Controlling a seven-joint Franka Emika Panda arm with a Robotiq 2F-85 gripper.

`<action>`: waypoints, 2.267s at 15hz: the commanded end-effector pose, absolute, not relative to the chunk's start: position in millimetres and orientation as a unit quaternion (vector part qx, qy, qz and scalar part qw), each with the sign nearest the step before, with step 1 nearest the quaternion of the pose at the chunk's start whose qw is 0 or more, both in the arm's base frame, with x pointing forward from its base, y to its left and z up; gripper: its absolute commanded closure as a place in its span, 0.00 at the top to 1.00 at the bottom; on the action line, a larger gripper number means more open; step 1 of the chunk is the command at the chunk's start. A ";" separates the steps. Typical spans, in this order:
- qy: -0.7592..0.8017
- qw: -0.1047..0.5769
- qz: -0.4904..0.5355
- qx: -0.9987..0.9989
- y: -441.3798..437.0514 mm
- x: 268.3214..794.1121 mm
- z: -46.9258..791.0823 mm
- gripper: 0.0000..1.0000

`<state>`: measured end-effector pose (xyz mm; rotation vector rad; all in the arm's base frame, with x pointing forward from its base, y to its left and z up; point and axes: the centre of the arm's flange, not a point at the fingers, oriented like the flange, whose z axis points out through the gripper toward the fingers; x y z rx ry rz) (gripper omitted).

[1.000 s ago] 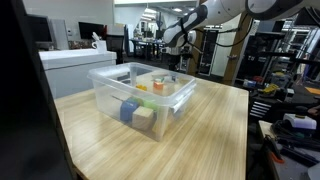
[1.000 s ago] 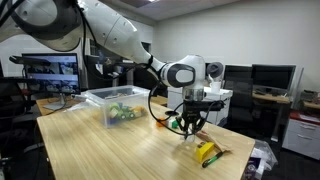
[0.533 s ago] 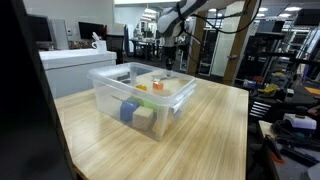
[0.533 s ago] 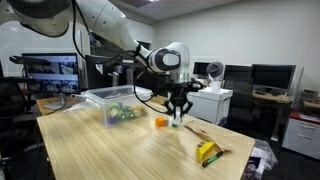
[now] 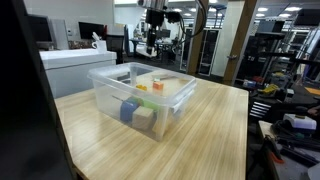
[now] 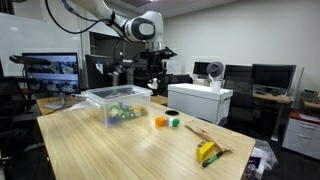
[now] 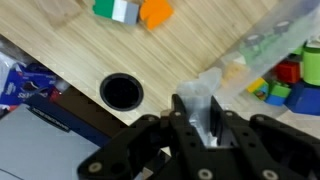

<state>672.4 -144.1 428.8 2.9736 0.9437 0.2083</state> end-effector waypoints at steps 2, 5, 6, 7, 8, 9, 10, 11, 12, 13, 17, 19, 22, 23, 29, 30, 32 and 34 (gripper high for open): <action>0.364 -0.014 0.059 0.929 -47.4 603.3 454.4 0.06; 0.382 -0.006 0.019 0.924 -15.9 585.5 427.7 0.52; 0.382 -0.001 0.003 0.924 -9.8 579.1 420.8 0.59; 0.373 -0.009 0.003 0.928 -13.7 583.5 419.9 0.66; 0.371 -0.044 0.010 0.927 -19.3 588.6 422.8 0.75; 0.360 -0.061 0.032 0.931 -25.0 595.0 425.7 0.80; 0.323 -0.069 0.060 0.942 -34.0 604.5 433.7 0.88; 0.303 -0.079 0.072 0.947 -45.3 611.3 441.1 0.93; 0.280 -0.087 0.087 0.952 -62.3 619.1 450.8 0.99; 0.252 -0.090 0.105 0.958 -82.6 627.4 458.7 1.00; 0.121 -0.032 0.151 0.981 -198.3 633.9 417.5 1.00; 0.064 0.000 0.158 0.985 -235.9 632.2 379.7 1.00; -0.023 0.027 0.144 0.989 -254.3 627.8 335.1 1.00; -0.051 0.031 0.132 0.990 -253.1 627.7 324.6 1.00; -0.130 0.009 0.074 0.989 -224.1 629.0 286.9 1.00; -0.137 0.012 0.069 0.988 -223.4 627.6 278.3 1.00; -0.155 0.021 0.070 0.985 -231.2 630.5 263.8 1.00; -0.167 0.024 0.060 0.984 -233.3 631.2 250.4 1.00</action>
